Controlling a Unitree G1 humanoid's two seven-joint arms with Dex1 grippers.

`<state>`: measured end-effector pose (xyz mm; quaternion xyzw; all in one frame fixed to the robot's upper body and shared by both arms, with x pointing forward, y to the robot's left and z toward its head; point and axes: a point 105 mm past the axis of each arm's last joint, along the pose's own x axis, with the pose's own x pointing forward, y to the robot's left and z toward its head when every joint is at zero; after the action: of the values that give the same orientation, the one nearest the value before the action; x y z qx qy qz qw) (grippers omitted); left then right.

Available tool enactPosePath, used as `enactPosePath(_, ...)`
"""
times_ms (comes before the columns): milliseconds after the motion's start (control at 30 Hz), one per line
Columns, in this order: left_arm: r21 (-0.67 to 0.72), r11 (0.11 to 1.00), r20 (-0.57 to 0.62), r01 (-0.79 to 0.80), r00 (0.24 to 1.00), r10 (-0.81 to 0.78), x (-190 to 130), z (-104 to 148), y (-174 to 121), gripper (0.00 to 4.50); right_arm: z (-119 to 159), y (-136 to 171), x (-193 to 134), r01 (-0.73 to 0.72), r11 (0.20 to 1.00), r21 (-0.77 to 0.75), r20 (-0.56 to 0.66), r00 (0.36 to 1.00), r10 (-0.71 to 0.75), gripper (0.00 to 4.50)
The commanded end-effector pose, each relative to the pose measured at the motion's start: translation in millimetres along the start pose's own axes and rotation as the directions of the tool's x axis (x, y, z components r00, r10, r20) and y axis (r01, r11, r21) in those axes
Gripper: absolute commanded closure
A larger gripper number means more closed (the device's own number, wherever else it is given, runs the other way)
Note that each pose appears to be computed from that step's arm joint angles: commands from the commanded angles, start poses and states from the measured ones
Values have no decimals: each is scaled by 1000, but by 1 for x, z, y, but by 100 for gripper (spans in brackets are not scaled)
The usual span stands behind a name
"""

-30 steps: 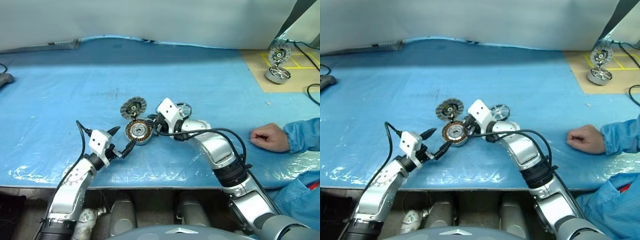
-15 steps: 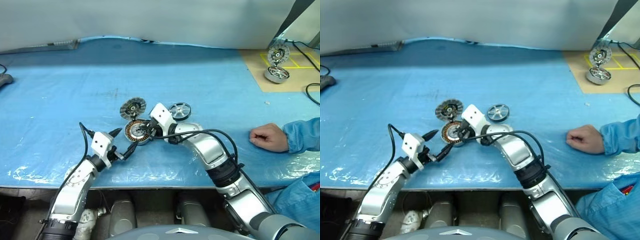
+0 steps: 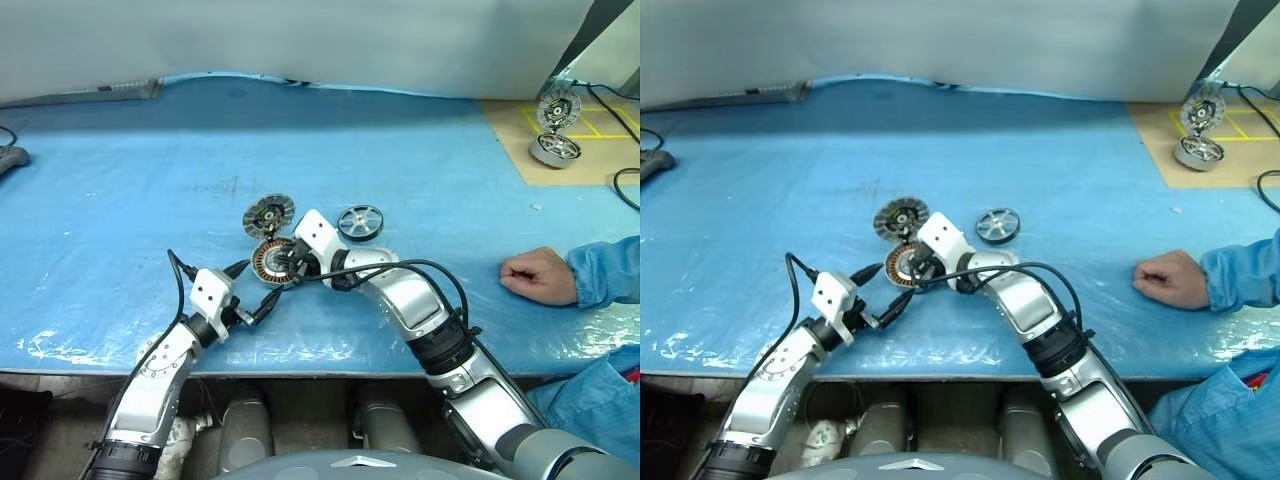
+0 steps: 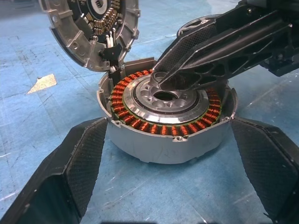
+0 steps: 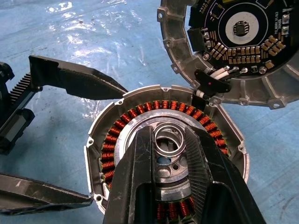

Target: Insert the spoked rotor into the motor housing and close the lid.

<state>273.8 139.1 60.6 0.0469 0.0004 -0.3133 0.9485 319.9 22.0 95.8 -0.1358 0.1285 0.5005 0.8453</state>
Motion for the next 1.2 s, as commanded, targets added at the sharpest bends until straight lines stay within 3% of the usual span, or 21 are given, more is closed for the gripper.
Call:
enactPosePath(33, 2, 1000, -3, -8, 1000, 8, 0, -2, 2, 0, 15, 7, -1, -23, 999, -34, 37, 999, 24, 396)
enactPosePath(300, 1, 1000, -6, -15, 1000, 15, 1, -4, 3, 0, 9, 4, 1, -17, 1000, -25, 16, 1000, 17, 396)
enactPosePath(533, 0, 1000, -4, -12, 1000, 12, 1, -4, 4, 0, 23, 4, -3, -16, 1000, -23, 66, 998, 18, 167)
enactPosePath(933, 24, 999, 38, -32, 999, 32, 1, 8, 10, 0, 54, 0, -26, -4, 1000, -21, 154, 988, 7, 167)
enactPosePath(1033, 22, 999, 41, -37, 999, 36, 1, 9, 10, 0, 53, -2, -24, 17, 1000, -18, 136, 991, -14, 227)
enactPosePath(1200, 22, 999, 26, -42, 999, 42, 1, 7, 11, 0, 41, -1, -7, 28, 999, -31, 53, 998, -26, 396)
